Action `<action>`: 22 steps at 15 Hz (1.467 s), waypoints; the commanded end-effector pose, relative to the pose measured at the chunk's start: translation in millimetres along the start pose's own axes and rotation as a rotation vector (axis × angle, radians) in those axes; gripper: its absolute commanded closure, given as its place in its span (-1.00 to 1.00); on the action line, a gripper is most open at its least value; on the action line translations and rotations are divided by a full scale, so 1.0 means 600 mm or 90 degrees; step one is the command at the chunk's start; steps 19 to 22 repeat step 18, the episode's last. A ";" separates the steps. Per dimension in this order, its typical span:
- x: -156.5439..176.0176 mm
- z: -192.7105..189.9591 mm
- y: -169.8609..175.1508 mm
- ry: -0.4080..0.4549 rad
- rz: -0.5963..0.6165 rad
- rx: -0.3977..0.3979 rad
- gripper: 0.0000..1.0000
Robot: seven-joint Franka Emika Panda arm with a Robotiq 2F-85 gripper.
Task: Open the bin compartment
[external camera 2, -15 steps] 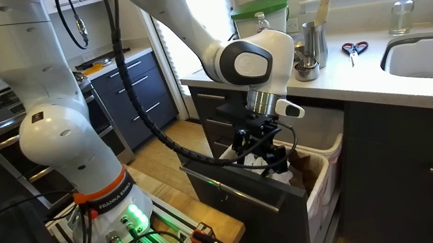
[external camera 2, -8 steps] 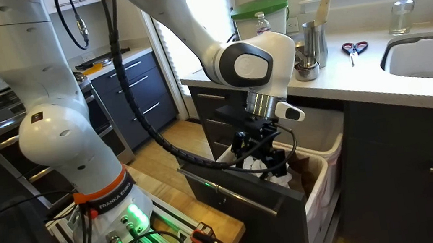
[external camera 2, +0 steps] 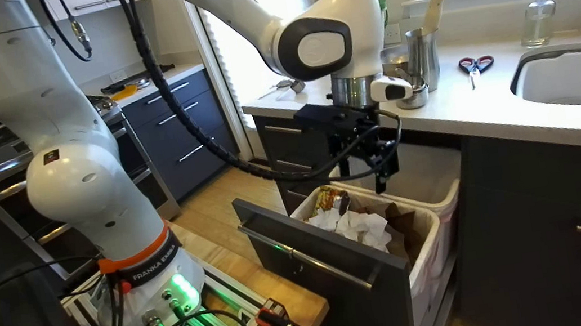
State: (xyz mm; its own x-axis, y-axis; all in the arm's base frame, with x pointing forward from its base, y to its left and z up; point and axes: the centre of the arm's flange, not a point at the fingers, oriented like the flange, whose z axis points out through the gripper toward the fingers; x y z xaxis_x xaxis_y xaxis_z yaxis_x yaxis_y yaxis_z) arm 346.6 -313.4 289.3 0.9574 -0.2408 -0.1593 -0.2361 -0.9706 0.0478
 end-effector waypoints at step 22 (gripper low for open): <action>-0.028 -0.238 -0.202 0.405 -0.080 0.127 -1.00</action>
